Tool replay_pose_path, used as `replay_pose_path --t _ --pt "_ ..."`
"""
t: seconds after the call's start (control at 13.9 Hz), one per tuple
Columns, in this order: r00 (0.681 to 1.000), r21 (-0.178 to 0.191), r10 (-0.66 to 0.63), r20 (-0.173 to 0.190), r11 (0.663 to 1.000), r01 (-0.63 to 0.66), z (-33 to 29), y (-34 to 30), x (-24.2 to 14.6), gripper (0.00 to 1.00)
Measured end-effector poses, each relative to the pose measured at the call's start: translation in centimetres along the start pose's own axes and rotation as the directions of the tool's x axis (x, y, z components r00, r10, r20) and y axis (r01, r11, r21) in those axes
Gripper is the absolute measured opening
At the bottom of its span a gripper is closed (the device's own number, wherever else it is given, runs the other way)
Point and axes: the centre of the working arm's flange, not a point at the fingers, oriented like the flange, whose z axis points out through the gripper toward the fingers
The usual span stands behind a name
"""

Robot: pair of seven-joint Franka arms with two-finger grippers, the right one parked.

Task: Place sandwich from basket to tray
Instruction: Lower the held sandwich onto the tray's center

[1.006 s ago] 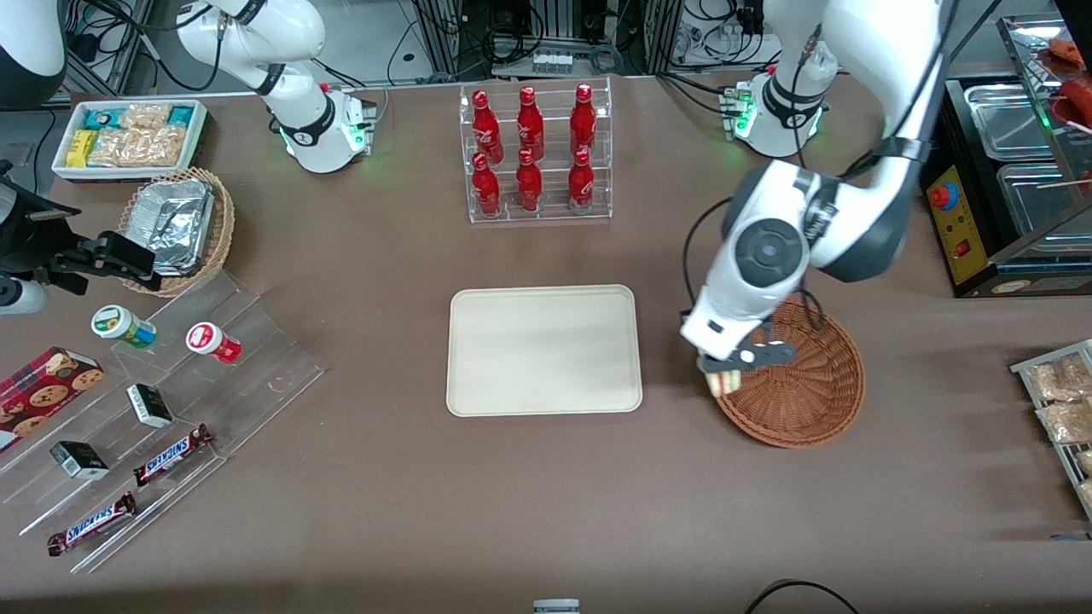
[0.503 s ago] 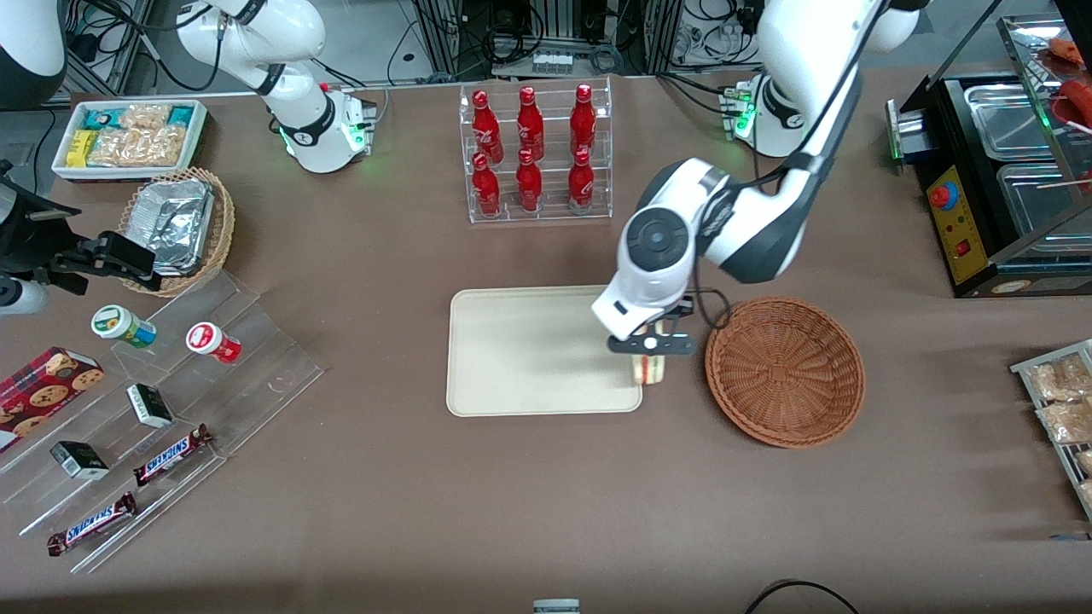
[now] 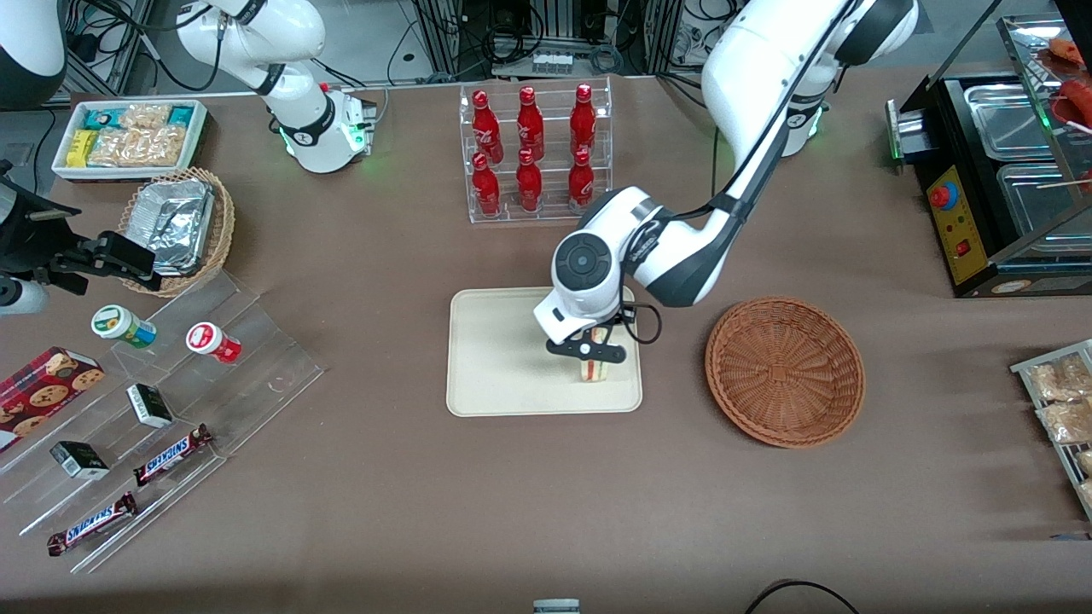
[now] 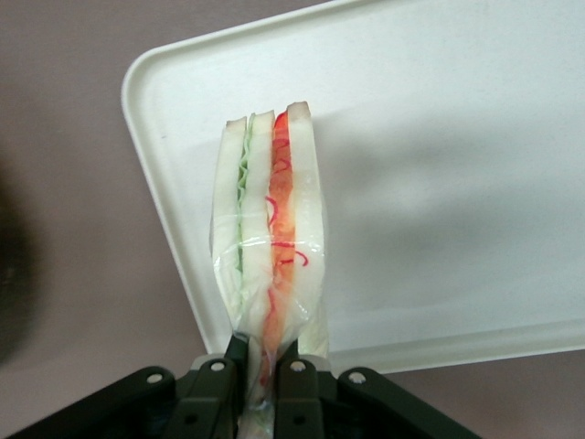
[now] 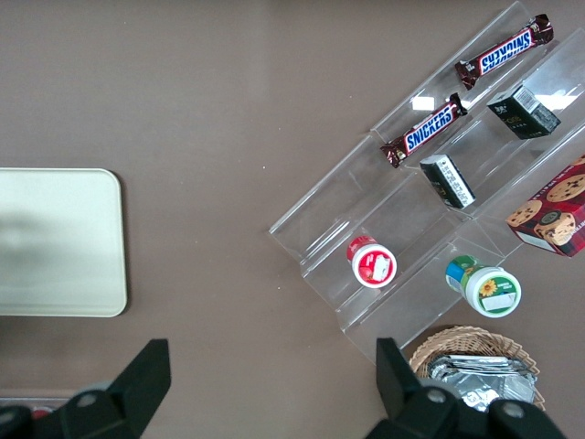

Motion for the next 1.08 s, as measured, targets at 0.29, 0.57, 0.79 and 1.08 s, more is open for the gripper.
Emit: replay_pose_path --t 0.29,0.57,0.79,1.08 --pt "1.0 -0.024 -0.006 -0.02 1.0 0.005 1.5 0.6 1.6 0.15" --pt "0.999 -0.041 -0.008 -0.036 0.999 0.007 2.6 0.9 2.4 0.15" --pt "0.999 -0.04 -0.008 -0.033 0.999 0.007 2.9 0.9 2.4 0.15" --pt "0.999 -0.038 -0.025 -0.027 0.999 0.024 3.3 0.9 2.4 0.39"
